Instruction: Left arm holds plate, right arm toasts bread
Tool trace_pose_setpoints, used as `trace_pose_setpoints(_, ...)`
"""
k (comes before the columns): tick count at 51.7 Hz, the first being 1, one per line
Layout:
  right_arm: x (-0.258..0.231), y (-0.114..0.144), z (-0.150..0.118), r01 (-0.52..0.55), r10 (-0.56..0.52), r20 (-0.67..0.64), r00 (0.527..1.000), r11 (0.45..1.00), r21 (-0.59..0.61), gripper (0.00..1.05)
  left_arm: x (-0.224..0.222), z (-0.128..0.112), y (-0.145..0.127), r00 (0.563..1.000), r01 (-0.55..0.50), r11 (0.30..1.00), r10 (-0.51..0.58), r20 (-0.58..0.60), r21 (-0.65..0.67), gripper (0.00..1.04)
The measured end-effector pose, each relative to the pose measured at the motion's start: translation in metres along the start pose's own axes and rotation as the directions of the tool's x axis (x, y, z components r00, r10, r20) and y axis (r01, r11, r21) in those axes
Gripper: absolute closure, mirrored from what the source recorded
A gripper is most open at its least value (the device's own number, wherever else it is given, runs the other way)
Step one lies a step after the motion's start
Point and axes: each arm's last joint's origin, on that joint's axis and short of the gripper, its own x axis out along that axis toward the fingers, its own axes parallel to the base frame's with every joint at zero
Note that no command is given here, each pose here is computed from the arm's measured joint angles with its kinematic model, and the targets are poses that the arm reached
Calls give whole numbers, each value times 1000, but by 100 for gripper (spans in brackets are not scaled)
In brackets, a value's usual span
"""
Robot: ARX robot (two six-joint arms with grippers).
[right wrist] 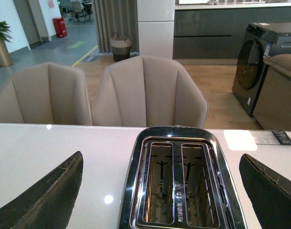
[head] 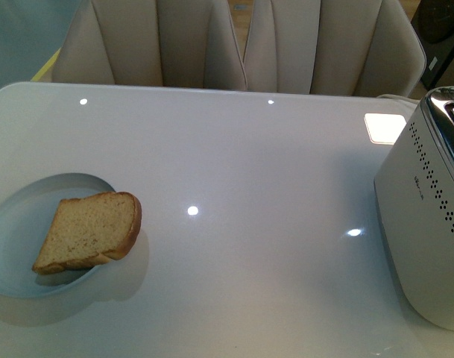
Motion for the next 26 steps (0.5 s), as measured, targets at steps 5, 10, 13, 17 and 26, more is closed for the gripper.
trace_pose_setpoints(5, 0, 0, 0, 0, 0, 0, 1000, 1000, 0, 9, 0, 0, 0, 1000, 0, 1000, 0, 0, 0, 7)
trace_pose_setpoints(10, 0, 0, 0, -2, 2, 0, 1000, 1000, 0, 9, 2, -2, 1, 904, 95, 984, -150, -401, -154, 7)
trace_pose_setpoints(13, 0, 0, 0, -1, 1, 0, 1000, 1000, 0, 9, 5, -9, 3, 845, 65, 978, -160, -510, -199, 7)
trace_pose_setpoints(17, 0, 0, 0, -1, 1, 0, 1000, 1000, 0, 9, 9, -8, 4, 839, 65, 974, -171, -517, -216, 7)
trace_pose_setpoints(26, 0, 0, 0, 0, 0, 0, 1000, 1000, 0, 9, 34, 3, 9, 868, 76, 975, -167, -468, -207, 7)
